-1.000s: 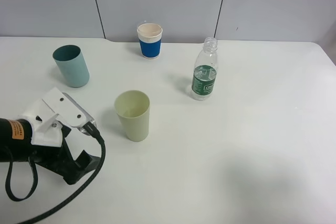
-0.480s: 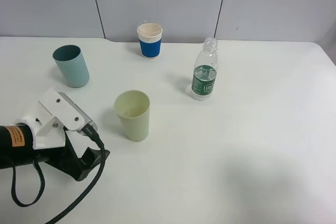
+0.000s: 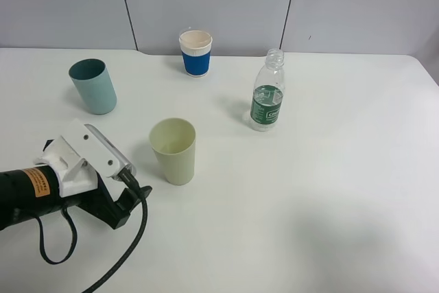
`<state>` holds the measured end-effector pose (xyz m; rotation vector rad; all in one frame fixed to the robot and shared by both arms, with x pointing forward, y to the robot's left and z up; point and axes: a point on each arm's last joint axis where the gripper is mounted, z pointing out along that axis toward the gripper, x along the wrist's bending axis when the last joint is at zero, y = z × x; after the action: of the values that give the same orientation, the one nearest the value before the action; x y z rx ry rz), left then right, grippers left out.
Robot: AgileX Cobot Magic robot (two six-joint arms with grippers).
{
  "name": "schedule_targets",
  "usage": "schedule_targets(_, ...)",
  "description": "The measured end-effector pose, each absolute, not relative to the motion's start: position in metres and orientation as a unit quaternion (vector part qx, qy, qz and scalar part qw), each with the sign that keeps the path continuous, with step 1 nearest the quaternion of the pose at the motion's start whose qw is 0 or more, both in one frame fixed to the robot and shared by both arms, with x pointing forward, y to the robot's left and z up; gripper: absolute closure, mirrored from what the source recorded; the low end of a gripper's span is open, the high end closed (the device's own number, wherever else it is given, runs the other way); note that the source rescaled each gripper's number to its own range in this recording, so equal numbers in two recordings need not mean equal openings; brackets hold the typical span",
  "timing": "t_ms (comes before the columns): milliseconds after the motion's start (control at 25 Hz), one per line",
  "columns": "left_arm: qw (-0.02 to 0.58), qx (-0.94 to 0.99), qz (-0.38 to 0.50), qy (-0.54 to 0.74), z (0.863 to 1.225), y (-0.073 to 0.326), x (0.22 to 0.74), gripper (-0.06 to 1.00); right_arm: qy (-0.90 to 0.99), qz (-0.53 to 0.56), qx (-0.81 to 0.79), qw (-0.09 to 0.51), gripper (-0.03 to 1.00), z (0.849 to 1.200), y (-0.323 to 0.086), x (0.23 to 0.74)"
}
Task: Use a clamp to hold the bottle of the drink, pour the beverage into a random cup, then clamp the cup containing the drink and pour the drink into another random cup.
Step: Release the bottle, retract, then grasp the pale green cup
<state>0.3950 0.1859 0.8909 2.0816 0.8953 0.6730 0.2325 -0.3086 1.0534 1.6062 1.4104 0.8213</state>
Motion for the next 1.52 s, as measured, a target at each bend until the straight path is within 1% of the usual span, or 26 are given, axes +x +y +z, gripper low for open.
schedule_targets(160, 0.408, 0.8, 0.268, 0.349, 0.885, 0.181, 0.399, -0.06, 0.561, 0.327, 0.639, 0.413, -0.03, 1.053, -0.309, 0.233)
schedule_targets(480, 0.438, 0.792, 0.275, 0.323, 0.874, 0.174, 0.402, -0.06, 0.561, 0.327, 0.639, 0.413, -0.03, 1.053, -0.309, 0.233)
schedule_targets(720, 0.47, 0.778, 0.285, 0.303, 0.872, 0.17, 0.404, -0.06, 0.561, 0.327, 0.639, 0.413, -0.03, 1.053, -0.309, 0.233)
schedule_targets(1040, 0.456, 0.8, 0.26, 0.29, 0.858, 0.168, 0.4, -0.06, 0.561, 0.327, 0.639, 0.413, -0.03, 1.053, -0.309, 0.233)
schedule_targets(1240, 0.456, 0.8, 0.26, 0.29, 0.858, 0.168, 0.4, -0.06, 0.561, 0.327, 0.639, 0.413, -0.03, 1.053, -0.309, 0.233)
schedule_targets(1520, 0.477, 0.791, 0.262, 0.279, 0.86, 0.156, 0.411, -0.06, 0.561, 0.327, 0.639, 0.413, -0.03, 1.053, -0.309, 0.233)
